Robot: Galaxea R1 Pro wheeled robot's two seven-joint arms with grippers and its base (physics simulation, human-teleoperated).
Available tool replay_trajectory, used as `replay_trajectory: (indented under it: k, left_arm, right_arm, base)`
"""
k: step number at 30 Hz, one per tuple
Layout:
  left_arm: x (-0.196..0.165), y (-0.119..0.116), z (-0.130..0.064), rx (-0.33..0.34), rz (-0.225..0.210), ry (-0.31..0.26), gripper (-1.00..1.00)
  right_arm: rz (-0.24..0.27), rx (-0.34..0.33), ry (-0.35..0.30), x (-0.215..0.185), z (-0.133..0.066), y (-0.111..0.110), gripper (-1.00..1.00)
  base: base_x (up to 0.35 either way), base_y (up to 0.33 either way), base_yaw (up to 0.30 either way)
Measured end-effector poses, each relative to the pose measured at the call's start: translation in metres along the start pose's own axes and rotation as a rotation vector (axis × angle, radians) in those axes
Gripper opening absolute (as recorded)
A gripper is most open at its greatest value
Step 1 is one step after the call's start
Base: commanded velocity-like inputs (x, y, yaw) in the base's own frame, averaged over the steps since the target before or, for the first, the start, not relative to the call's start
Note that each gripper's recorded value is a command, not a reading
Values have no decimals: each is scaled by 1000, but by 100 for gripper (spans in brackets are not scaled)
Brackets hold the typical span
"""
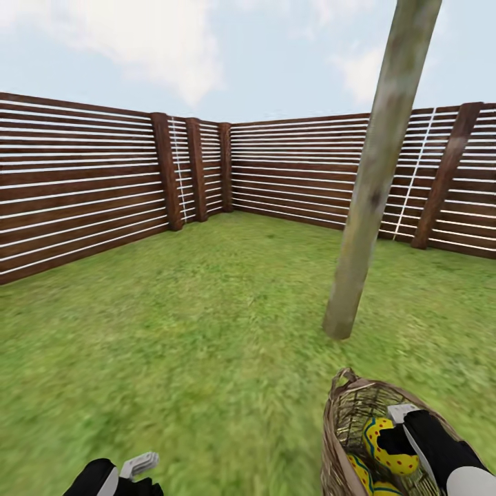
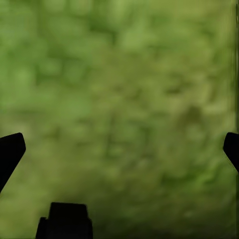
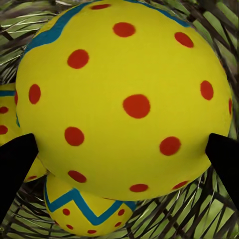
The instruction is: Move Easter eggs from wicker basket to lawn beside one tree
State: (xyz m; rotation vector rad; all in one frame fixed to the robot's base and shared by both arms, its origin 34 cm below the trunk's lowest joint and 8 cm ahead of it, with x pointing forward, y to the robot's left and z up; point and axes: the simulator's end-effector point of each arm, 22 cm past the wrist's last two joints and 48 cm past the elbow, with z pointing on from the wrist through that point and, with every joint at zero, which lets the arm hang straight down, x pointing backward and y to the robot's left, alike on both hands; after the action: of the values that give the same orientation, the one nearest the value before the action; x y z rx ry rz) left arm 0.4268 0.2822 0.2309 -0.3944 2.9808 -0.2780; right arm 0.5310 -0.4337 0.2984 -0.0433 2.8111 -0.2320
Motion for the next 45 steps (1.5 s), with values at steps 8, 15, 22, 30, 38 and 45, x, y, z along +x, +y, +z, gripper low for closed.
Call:
replay_trajectory:
  k: [8, 15, 22, 30, 38, 45]
  left_arm:
    - [-5, -4, -7, 6, 6, -18, 100]
    - [-13, -8, -16, 14, 10, -44, 100]
    - [-22, -11, -26, 22, 12, -73, 100]
    - [-30, -16, -37, 30, 19, -102, 100]
    - [-39, -21, -49, 40, 24, -134, 100]
    - [-46, -24, -60, 47, 27, -162, 100]
  right_arm:
    - [3, 2, -21, -7, -8, -1, -100]
    - [7, 2, -48, -16, -19, -3, -100]
    - [12, 5, -76, -25, -31, -7, -100]
    - [17, 6, -108, -35, -44, -9, -100]
    - [22, 8, -141, -45, -58, -11, -100]
    - [26, 9, -168, -53, -70, -14, -100]
  base:
    - [0, 0, 0]
    - [-76, 36, 0]
    - [-82, 1, 0]
    - [-337, 0, 0]
    - [-109, -20, 0]
    - [0, 0, 0]
